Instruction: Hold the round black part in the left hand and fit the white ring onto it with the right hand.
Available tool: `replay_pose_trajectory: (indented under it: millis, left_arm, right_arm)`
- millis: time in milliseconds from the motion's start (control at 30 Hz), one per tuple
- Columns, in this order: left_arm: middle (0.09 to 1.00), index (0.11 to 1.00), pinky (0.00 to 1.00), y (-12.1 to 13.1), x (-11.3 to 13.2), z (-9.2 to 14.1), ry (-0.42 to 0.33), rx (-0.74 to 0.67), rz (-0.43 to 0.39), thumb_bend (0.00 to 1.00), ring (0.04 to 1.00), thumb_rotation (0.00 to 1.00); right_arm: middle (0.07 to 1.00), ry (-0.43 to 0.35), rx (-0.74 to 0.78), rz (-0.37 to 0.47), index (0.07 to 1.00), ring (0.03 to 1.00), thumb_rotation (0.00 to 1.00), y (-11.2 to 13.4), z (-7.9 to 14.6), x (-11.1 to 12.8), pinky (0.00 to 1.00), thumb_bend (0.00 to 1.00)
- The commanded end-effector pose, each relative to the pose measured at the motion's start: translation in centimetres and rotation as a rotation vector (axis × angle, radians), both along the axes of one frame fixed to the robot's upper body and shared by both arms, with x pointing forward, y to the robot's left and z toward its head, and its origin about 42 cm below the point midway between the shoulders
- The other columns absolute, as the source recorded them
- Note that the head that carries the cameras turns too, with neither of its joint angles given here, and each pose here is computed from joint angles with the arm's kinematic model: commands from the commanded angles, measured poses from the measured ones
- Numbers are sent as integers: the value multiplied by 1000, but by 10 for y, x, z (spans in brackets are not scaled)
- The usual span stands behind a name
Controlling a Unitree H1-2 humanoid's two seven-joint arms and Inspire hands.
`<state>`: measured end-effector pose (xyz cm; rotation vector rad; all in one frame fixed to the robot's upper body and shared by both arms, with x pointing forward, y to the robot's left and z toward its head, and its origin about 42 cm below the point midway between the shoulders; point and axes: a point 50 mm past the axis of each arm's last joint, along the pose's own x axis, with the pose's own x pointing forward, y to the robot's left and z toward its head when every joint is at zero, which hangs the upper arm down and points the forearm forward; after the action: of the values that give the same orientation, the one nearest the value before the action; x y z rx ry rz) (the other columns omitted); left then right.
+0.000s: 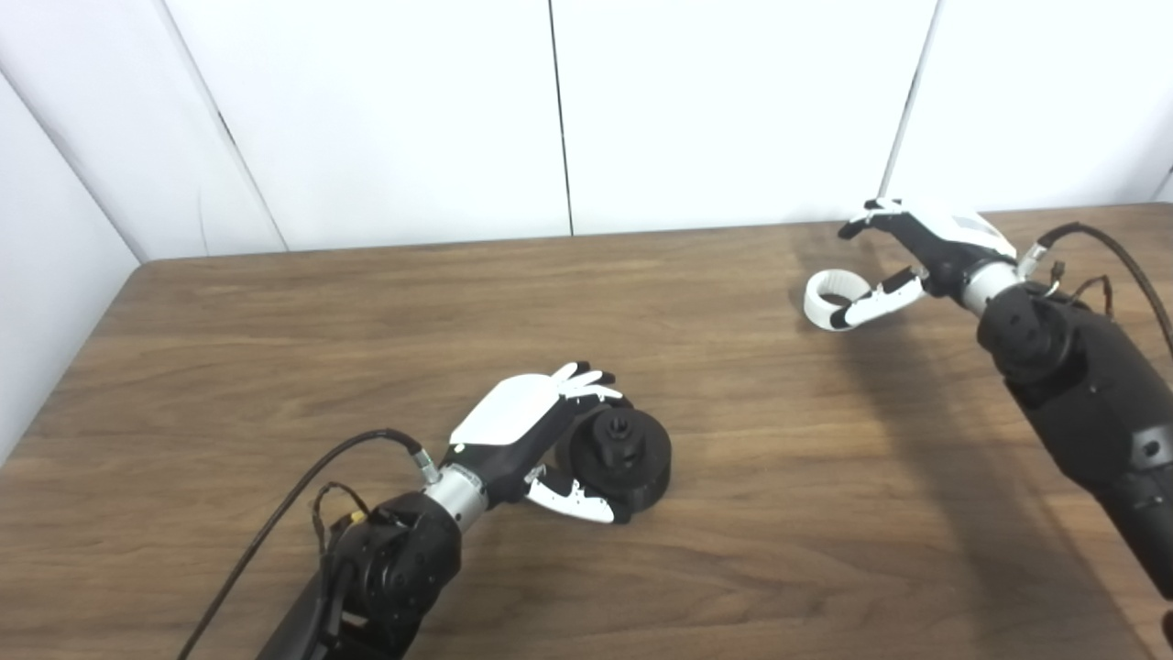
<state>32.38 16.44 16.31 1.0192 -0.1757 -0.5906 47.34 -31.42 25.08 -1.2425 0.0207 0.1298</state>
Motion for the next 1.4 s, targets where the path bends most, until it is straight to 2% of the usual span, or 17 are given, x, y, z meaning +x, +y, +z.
replay_pose_trajectory:
  millis: [0, 867, 1367]
  left_arm:
    - [949, 790, 833, -6, -1, -5, 45, 12, -38, 900, 1000, 352]
    - [953, 788, 842, -5, -1, -2, 43, 6, -32, 890, 1000, 355]
    - [947, 780, 824, -3, -2, 1, 36, 1, -31, 892, 1000, 339]
  right_arm:
    - [967, -92, -30, 29, 799, 1000, 308, -2, 40, 11, 1000, 933]
    - [958, -5, -74, 24, 783, 1000, 300, -5, 20, 15, 1000, 920]
    - [945, -16, -67, 62, 739, 1000, 284, 2, 10, 9, 1000, 892]
